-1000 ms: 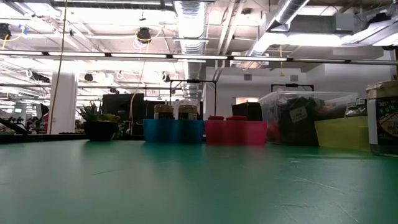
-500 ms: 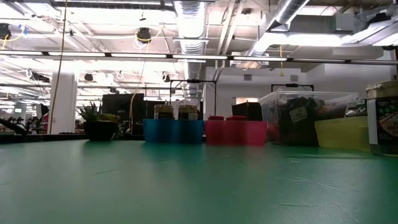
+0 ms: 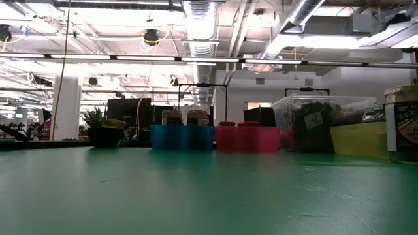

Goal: Sort spices by type
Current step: Put the black spice bottle into the orange bin

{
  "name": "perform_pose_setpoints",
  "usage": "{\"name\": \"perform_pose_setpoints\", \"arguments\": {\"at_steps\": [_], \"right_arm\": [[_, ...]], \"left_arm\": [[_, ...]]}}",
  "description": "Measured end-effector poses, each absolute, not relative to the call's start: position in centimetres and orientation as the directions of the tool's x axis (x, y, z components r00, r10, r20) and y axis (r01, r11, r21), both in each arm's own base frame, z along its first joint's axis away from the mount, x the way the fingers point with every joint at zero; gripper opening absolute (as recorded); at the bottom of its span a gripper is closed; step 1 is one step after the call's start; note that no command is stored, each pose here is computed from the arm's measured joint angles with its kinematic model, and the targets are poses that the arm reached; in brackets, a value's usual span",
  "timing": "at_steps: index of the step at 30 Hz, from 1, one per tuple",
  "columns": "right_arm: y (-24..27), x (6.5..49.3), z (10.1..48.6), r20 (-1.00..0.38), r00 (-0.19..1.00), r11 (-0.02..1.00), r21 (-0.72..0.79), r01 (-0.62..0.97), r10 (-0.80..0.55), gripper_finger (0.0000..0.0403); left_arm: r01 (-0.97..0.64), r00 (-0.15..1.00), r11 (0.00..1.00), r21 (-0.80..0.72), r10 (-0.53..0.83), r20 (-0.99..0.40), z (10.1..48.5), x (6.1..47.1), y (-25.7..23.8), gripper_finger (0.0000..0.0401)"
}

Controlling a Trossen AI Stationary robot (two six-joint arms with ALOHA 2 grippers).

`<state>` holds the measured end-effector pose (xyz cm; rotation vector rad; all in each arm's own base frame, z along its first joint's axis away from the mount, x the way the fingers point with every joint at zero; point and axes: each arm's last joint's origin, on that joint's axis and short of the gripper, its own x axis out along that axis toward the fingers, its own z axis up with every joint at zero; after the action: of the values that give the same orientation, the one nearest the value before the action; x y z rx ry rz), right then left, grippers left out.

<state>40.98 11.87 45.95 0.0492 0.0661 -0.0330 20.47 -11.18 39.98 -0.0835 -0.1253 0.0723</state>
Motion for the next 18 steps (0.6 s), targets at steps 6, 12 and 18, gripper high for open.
{"name": "perform_pose_setpoints", "arguments": {"at_steps": [6, 12, 18], "right_arm": [[11.8, 40.9, 45.6, -0.110, 0.993, 0.997, 0.068, 0.042, -0.034, 0.0228], [11.8, 40.8, 45.1, -0.163, 0.986, 0.994, 0.098, 0.053, -0.036, 0.0228], [11.8, 40.7, 44.9, -0.184, 0.982, 0.992, 0.111, 0.058, -0.037, 0.0232]], "left_arm": [[-0.069, 0.992, 0.998, -0.010, 0.070, 0.101, 40.2, 20.4, -11.2, 0.0294], [-0.086, 0.995, 0.996, 0.009, 0.086, -0.042, 41.4, 20.2, -10.2, 0.0304], [-0.062, 0.991, 0.990, -0.128, 0.045, -0.126, 42.3, 19.9, -9.3, 0.0304]]}}
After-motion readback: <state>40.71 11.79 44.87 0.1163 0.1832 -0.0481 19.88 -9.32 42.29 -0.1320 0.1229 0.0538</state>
